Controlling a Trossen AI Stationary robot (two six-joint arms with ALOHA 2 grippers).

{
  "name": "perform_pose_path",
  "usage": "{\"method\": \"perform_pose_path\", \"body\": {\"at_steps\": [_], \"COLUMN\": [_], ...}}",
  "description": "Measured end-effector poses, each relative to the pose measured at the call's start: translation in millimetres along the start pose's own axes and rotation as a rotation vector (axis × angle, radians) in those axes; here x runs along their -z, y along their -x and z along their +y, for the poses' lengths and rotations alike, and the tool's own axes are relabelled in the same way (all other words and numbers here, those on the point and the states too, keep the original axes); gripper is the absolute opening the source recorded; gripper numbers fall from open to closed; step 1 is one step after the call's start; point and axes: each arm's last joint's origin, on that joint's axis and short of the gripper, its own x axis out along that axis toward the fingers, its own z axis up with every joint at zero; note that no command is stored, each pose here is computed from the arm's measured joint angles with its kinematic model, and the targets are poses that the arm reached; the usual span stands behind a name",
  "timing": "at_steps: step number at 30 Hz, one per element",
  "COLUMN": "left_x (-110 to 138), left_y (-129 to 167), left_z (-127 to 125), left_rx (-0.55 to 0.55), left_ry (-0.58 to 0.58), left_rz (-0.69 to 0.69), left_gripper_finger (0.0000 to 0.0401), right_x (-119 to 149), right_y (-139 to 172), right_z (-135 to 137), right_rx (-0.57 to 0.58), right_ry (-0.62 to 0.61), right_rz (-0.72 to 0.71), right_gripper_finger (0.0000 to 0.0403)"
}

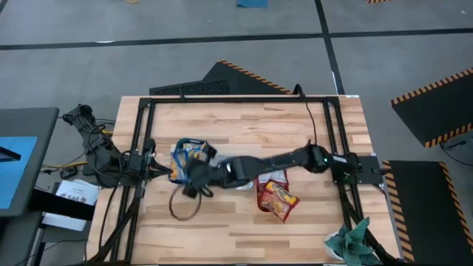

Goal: Sort Maruchan noodles
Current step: Put the blue noodle pack into the green bin

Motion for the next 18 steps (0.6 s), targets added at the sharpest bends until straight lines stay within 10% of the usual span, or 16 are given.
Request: {"method": "perform_pose_path", "body": {"at_steps": [18], "left_x": [0.1], "left_y": [0.0], "left_z": [0.0], "left_rx": [0.000], "left_ry": [0.019], "left_rz": [0.001], "left_gripper_finger": [0.0000], "right_x": [12.9], "right_y": [-31.4], "right_z": [-35.1], "right_rx": [0.041], "right_ry": [-0.501], "right_rz": [0.116], "right_gripper_finger": [0.0016]}}
